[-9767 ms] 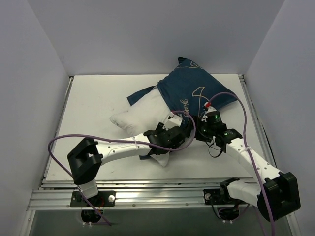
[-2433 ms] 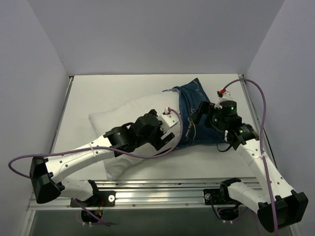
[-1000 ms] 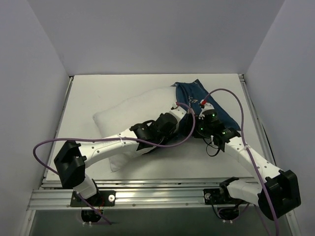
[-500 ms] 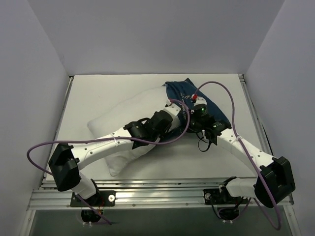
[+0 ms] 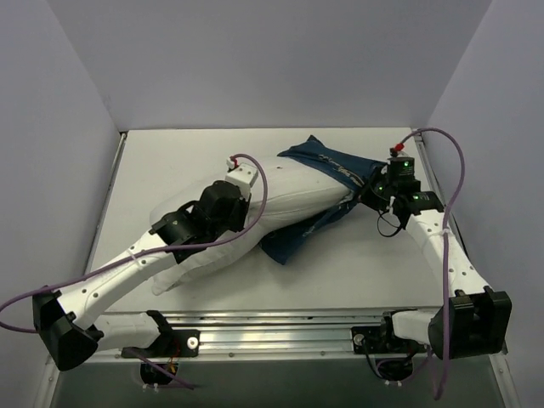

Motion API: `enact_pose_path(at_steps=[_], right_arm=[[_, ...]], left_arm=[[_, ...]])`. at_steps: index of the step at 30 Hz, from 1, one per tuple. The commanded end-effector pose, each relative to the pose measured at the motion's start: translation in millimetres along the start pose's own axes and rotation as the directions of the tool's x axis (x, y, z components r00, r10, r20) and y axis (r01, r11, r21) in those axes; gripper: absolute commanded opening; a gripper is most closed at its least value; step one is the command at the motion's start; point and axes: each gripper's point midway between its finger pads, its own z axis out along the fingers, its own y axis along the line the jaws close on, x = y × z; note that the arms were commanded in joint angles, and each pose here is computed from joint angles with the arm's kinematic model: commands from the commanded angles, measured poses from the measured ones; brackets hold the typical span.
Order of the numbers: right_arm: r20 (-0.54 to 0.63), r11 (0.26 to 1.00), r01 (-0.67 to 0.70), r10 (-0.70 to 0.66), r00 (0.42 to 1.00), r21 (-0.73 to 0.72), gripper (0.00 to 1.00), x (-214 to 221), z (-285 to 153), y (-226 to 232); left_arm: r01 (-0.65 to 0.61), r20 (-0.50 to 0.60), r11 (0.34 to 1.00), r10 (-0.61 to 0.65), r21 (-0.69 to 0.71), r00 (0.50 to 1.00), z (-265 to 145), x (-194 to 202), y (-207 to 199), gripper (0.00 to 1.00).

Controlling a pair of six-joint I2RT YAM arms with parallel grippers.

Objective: Remove the pillowcase from the pillow

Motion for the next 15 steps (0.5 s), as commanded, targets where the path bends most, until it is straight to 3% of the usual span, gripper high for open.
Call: enact_pose_path(at_steps=[1, 7, 15], right_arm=[[0.337, 0.946, -0.235, 0.152, 0.929, 0.223, 0.0, -84.5, -39.0, -75.9], [0.313, 0.937, -0.294, 0.226, 0.922, 0.189, 0.0, -85.8, -33.7, -80.0], [0.382, 0.942, -0.312, 0.243, 0.892, 0.128, 0.0, -133.1, -41.3, -65.6]], left_arm=[[-0.038, -0.135, 0.962, 0.001, -0.27, 0.991, -47.6, 39.1, 86.8, 0.02], [0.011, -0.171, 0.979, -0.047, -0.204, 0.984, -46.5, 57.4, 74.1, 0.02], [0.062, -0.149, 0.95, -0.112, -0.305, 0.982, -45.3, 49.9, 100.8, 0.02]])
